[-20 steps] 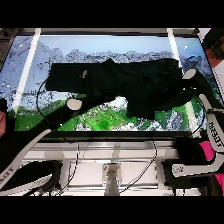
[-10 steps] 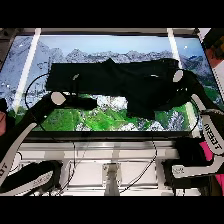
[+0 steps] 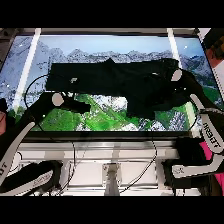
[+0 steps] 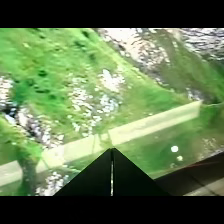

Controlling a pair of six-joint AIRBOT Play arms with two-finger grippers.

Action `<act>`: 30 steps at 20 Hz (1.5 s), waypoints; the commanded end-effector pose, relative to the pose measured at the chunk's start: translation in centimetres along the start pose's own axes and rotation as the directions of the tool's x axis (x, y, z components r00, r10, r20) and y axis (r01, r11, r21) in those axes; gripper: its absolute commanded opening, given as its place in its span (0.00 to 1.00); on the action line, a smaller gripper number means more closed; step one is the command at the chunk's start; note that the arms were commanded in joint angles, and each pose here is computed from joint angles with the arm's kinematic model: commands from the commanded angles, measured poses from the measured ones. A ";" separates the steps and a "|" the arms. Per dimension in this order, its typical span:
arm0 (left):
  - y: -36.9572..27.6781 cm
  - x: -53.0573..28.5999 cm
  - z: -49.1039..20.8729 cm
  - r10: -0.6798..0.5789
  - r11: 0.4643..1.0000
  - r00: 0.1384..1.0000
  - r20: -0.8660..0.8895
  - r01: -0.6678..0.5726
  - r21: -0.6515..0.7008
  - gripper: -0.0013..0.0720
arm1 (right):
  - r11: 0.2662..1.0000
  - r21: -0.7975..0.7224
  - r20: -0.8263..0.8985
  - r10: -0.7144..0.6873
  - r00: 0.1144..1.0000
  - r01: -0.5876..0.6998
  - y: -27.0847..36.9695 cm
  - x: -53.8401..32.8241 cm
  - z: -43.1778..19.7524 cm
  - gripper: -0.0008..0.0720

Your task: Fold the clothes and pants, and hang the long-sleeved shirts on hangers.

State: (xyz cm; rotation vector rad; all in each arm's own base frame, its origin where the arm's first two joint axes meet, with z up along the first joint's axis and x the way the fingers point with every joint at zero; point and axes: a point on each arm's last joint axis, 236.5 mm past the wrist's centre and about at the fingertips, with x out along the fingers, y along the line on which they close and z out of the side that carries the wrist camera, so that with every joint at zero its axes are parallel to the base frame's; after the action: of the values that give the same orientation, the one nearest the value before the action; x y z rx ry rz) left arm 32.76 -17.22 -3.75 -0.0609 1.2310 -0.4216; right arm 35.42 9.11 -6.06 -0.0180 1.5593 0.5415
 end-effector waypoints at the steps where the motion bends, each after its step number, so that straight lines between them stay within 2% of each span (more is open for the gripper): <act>1: 2.8 -0.4 0.0 0.068 0.998 0.998 -0.005 -0.068 0.000 0.03 | 1.000 0.030 0.000 -0.003 1.000 0.003 -0.2 0.3 0.1 0.62; 2: 3.7 -0.6 0.1 0.081 0.997 0.997 -0.006 -0.081 -0.016 0.03 | 0.999 0.036 0.016 -0.004 1.000 0.003 -0.3 0.5 0.4 0.61; 6: 9.4 -3.2 0.5 0.195 0.979 0.980 0.024 -0.193 -0.072 0.03 | 0.999 0.045 0.051 -0.029 0.998 0.027 -0.9 0.7 1.2 0.04; 9: 13.2 -6.7 0.3 0.264 0.955 0.963 0.058 -0.253 -0.156 0.03 | 0.998 0.051 0.092 -0.051 0.994 0.047 -1.4 0.6 2.1 0.04; 10: 14.5 -8.2 0.1 0.301 0.943 0.951 0.072 -0.285 -0.174 0.03 | 0.998 0.067 0.105 -0.010 0.994 0.003 -0.4 0.5 2.4 0.04; 12: 17.1 -10.9 -0.1 0.379 0.914 0.920 0.102 -0.356 -0.193 0.03 | 0.971 0.091 0.165 0.203 0.965 -0.220 5.1 -0.8 3.7 0.04; 13: 18.3 -12.3 -0.3 0.414 0.900 0.902 0.118 -0.386 -0.204 0.03 | 0.934 0.067 0.204 0.331 0.921 -0.351 8.9 -2.4 4.4 0.03; 15: 20.2 -14.4 -0.8 0.462 0.872 0.876 0.136 -0.421 -0.250 0.03 | 0.800 -0.045 0.232 0.591 0.773 -0.598 19.0 -7.1 4.8 0.03; 18: 22.9 -16.0 -2.0 0.507 0.836 0.853 0.123 -0.453 -0.310 0.03 | 0.592 -0.159 0.135 0.806 0.577 -0.790 32.3 -11.6 1.9 0.03; 19: 23.4 -16.2 -2.3 0.514 0.829 0.849 0.119 -0.456 -0.325 0.03 | 0.556 -0.159 0.099 0.831 0.548 -0.816 35.7 -11.6 1.0 0.03; 21: 23.5 -16.3 -2.4 0.516 0.826 0.849 0.117 -0.457 -0.330 0.03 | 0.550 -0.181 0.128 0.835 0.535 -0.815 40.2 -10.7 1.7 0.03; 23: 23.3 -16.2 -2.2 0.512 0.831 0.850 0.120 -0.455 -0.322 0.03 | 0.538 -0.176 0.245 0.835 0.493 -0.824 43.1 -10.3 5.3 0.03; 25: 23.3 -16.2 -2.2 0.512 0.830 0.851 0.120 -0.454 -0.323 0.03 | 0.581 -0.157 0.422 0.771 0.478 -0.799 43.5 -8.9 11.0 0.04; 26: 23.2 -16.1 -2.3 0.510 0.831 0.852 0.118 -0.453 -0.323 0.03 | 0.614 -0.135 0.546 0.701 0.459 -0.778 42.6 -8.4 14.5 0.08; 27: 23.0 -16.0 -2.2 0.500 0.835 0.858 0.120 -0.441 -0.330 0.03 | 0.652 -0.103 0.691 0.590 0.417 -0.752 40.8 -8.6 18.5 0.40; 28: 22.7 -15.8 -2.3 0.489 0.839 0.865 0.117 -0.429 -0.335 0.03 | 0.678 -0.069 0.803 0.473 0.363 -0.732 38.4 -9.4 21.7 0.79; 29: 22.6 -15.8 -2.3 0.482 0.841 0.868 0.115 -0.422 -0.338 0.03 | 0.702 -0.060 0.859 0.399 0.321 -0.710 36.8 -10.2 23.6 0.89; 30: 22.3 -15.6 -2.2 0.469 0.846 0.875 0.120 -0.406 -0.345 0.05 | 0.720 -0.063 0.882 0.365 0.299 -0.691 35.6 -10.9 24.7 0.89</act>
State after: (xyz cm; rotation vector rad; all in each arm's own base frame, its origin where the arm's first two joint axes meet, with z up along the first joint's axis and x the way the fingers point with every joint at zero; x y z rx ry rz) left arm 32.81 9.73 3.59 -0.0494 1.0573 0.1984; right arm 39.81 48.21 15.95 0.9305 0.8200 0.9104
